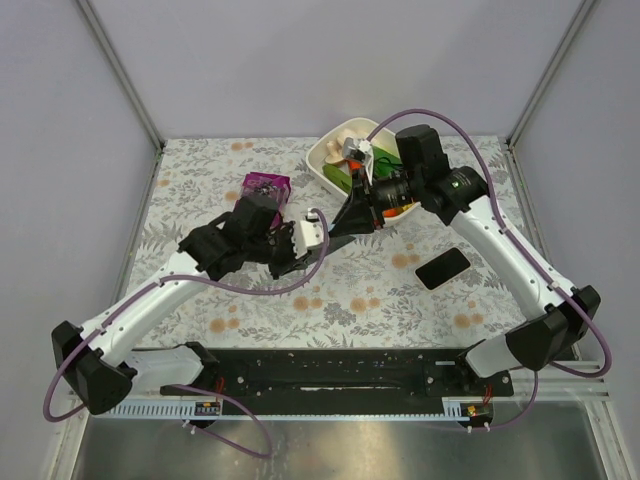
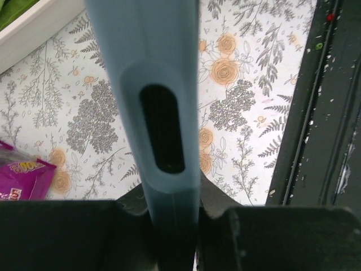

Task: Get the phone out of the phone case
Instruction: Remove the phone case from the phone.

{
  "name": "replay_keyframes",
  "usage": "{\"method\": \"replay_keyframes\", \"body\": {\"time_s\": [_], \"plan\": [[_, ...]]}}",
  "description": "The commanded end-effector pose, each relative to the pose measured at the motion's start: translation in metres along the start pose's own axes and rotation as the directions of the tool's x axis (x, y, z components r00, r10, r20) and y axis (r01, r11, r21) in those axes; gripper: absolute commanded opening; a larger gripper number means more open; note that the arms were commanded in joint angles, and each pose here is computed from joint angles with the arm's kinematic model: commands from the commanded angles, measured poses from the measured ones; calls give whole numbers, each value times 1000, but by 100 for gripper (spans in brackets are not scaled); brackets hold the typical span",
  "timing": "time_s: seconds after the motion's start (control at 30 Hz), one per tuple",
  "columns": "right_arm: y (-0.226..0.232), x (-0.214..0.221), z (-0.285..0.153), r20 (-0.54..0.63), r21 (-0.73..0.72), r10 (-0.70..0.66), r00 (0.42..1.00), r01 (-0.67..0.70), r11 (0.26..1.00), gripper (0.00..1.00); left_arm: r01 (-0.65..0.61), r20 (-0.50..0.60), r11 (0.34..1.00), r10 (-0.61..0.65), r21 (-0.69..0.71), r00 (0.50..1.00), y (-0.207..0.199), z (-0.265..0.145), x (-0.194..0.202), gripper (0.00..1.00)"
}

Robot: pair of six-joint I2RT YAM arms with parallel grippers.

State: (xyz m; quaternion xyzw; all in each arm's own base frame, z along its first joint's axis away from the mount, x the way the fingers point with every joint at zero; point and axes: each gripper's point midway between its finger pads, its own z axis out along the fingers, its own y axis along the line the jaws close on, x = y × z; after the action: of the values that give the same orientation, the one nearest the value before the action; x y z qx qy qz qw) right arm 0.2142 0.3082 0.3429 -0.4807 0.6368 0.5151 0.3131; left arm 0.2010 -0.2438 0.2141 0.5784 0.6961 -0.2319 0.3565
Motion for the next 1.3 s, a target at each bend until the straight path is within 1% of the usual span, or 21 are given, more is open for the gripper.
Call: {"method": "replay_keyframes", "body": {"time_s": [0.0,0.27,0.3,0.43,0.77,1.0,1.13,1.27], "plan": [[-5,-9,8,16,-6,74,997,-74,997,1,-164,39,980,169,-110,985,10,0,-18,0],[-21,-5,17,1,20,175,985,-175,984,0,-257,27,952,265,-165,964,7,-3,-15,0],[-23,-6,18,2,26,203,979,-203,979,0,-264,25,949,272,-173,962,8,-5,-15,0],[-30,-4,21,-3,28,234,972,-234,972,0,-295,27,937,305,-190,952,5,-8,-14,0],[-35,-2,30,-25,-30,311,950,-311,950,0,-353,27,916,364,-191,931,-2,-6,-7,0],[-41,7,32,-34,-13,302,953,-302,953,0,-331,54,927,345,-175,937,-6,-6,-13,0],[-49,15,33,-40,25,279,960,-278,960,0,-312,105,940,327,-136,939,-15,-10,-23,0],[-57,26,29,-55,76,193,980,-188,979,0,-275,166,957,286,-90,944,-23,-17,-35,0]]}}
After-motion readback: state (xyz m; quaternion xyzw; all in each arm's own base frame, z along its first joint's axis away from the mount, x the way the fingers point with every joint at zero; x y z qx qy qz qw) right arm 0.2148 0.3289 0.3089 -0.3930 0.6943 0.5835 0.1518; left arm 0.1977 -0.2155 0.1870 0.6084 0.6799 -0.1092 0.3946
